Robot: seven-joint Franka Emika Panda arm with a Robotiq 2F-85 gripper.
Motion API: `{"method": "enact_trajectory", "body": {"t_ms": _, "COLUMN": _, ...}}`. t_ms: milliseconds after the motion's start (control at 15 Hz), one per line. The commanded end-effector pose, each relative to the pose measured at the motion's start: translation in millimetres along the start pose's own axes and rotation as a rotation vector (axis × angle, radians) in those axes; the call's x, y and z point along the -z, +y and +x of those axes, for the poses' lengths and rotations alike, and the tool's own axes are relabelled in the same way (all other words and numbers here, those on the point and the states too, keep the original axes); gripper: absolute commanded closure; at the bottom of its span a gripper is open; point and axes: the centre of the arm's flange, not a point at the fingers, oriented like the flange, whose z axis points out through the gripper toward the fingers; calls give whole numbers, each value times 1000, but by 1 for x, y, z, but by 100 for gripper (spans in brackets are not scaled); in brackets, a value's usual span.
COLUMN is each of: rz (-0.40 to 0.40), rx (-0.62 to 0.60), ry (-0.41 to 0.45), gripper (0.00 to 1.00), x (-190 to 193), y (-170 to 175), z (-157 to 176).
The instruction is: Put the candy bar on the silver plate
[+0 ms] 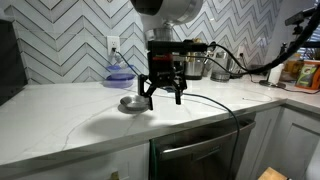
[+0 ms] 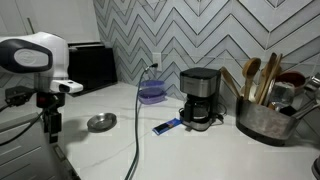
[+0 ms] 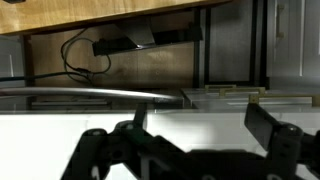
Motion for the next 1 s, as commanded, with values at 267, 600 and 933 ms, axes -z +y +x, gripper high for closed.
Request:
{"method": "enact_trajectory", "body": {"t_ms": 267, "rz": -21, "rx": 10, "ry": 26, "gripper": 0, "x": 0, "y": 4, "z": 5}}
{"method": "enact_trajectory", "body": {"t_ms": 600, "rz": -151, "rx": 186, "ry": 227, "gripper": 0, "x": 17, "y": 40, "z": 42}}
{"method": "enact_trajectory", "body": {"t_ms": 933, "rz": -245, "rx": 391, "ry": 405, "gripper": 0, "x": 35, "y": 87, "z": 87}}
